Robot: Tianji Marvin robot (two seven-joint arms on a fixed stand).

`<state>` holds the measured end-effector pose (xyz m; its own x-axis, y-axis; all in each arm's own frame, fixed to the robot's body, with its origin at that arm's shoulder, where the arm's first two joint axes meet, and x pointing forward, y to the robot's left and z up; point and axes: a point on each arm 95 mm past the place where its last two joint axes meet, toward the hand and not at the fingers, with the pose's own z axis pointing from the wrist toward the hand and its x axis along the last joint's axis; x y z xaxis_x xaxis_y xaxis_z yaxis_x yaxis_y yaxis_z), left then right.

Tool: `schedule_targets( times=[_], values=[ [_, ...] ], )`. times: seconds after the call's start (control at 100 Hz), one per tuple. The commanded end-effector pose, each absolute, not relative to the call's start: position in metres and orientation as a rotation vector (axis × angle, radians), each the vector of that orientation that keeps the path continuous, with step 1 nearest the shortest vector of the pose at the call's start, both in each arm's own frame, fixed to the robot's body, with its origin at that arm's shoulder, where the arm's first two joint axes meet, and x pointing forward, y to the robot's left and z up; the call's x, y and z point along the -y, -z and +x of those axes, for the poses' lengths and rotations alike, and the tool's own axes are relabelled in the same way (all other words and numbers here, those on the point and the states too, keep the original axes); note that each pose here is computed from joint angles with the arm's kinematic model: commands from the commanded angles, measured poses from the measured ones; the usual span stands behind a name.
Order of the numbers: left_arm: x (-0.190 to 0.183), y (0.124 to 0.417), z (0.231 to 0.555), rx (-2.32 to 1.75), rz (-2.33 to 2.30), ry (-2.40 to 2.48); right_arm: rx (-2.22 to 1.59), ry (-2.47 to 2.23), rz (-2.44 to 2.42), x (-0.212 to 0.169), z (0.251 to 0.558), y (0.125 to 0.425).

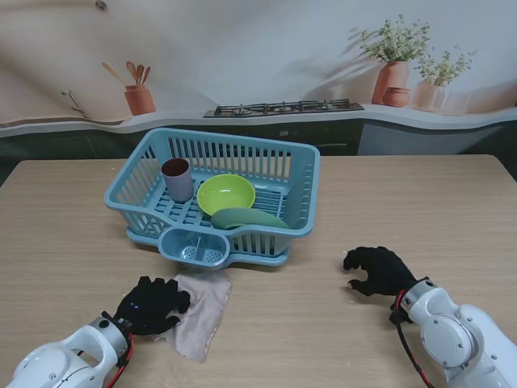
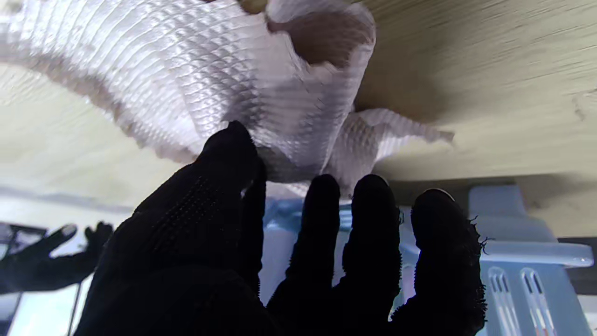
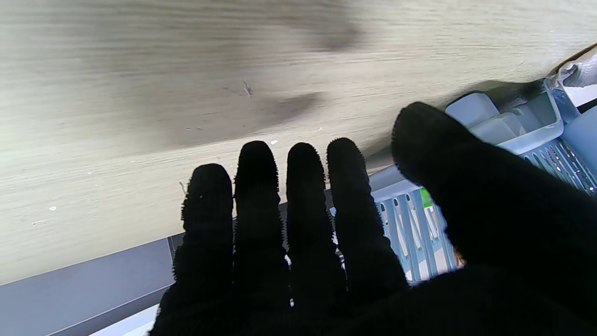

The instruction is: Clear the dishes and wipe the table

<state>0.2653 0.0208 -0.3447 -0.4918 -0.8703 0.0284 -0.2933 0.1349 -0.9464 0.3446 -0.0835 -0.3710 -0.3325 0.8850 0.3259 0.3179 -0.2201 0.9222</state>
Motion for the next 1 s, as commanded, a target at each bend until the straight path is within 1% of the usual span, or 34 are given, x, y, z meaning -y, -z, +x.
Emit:
schedule_targets(
  times=[0.0, 0.52, 0.74, 0.99],
  values=[
    [-0.015, 0.341, 0.266, -1.866, -1.143, 1.386, -1.589, -1.573, 1.435, 0.083, 0.343, 0.374],
    [0.01, 0.374, 0.284, -2.055, -1.337, 1.178, -1.59, -1.572, 1.442, 0.082, 0.342, 0.374],
    [0.005, 0.383, 0.283, -2.076, -1.362, 1.02, -1.586, -1.575, 1.44, 0.083, 0.342, 0.374],
    [-0.012, 0.387, 0.282, -2.018, -1.293, 0.97, -1.586, -1.576, 1.439, 0.082, 0.343, 0.374]
  ],
)
